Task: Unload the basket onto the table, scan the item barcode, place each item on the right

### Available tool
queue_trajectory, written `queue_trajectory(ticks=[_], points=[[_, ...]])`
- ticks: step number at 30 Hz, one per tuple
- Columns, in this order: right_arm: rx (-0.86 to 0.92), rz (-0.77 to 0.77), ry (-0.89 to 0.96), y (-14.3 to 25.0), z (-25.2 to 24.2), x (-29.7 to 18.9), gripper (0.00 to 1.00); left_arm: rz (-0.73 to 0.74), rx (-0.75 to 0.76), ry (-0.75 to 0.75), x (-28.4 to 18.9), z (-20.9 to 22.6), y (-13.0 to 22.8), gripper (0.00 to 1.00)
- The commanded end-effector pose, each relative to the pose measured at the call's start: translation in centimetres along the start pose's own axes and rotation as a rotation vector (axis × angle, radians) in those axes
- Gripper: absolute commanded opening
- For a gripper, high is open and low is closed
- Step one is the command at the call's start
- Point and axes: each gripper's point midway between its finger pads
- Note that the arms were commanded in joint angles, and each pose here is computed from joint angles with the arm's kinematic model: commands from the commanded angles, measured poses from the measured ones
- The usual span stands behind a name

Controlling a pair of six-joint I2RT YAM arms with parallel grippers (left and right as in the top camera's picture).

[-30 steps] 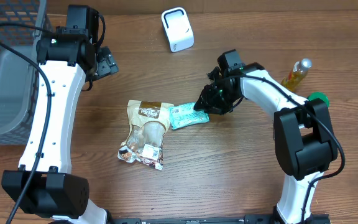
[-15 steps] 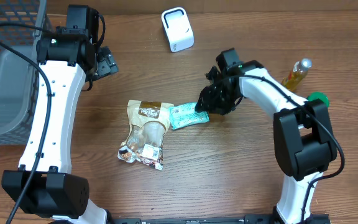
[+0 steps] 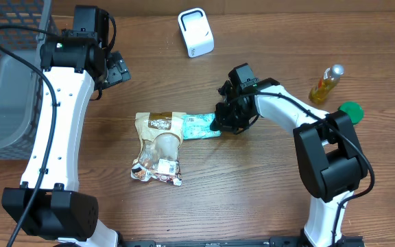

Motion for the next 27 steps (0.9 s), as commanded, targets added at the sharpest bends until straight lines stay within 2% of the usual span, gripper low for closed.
queue_trajectory(ticks=[1,6,12,14,19,27], points=[[-0.144,-0.098,-0.109,-1.5,2.6,-4.3,0.04,-0.035,0.021,0.012,-1.1,-0.3,-0.5,1.0],[-0.138,-0.125,-0.145,-1.7,3.0,-6.1,0.04,-0.035,0.021,0.012,-1.1,-0.3,-0.5,1.0],[-0.099,-0.08,-0.167,-0.7,2.8,-6.2,0.04,-0.035,0.021,0.012,-1.1,-0.3,-0.5,1.0],[-0.079,-0.061,-0.122,-0.2,1.9,-6.0,0.04,-0.035,0.021,0.012,-1.1,-0.3,-0.5,1.0],[-0.073,-0.076,0.185,-0.2,-3.0,-5.6,0.04,-0.035,0.021,0.012,-1.1,-0.3,-0.5,1.0],[-0.126,-0.049,0.201,0.3,-2.7,-5.0,0.04,-0.035,0.021,0.012,-1.1,-0.3,-0.5,1.0]])
Point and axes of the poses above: each gripper's point midway between its finger pads, its own x axis out along the fingers, its own z axis along the line the jaws close on, y = z × x, and after that the axes turned 3 degrees about -x, right-handed
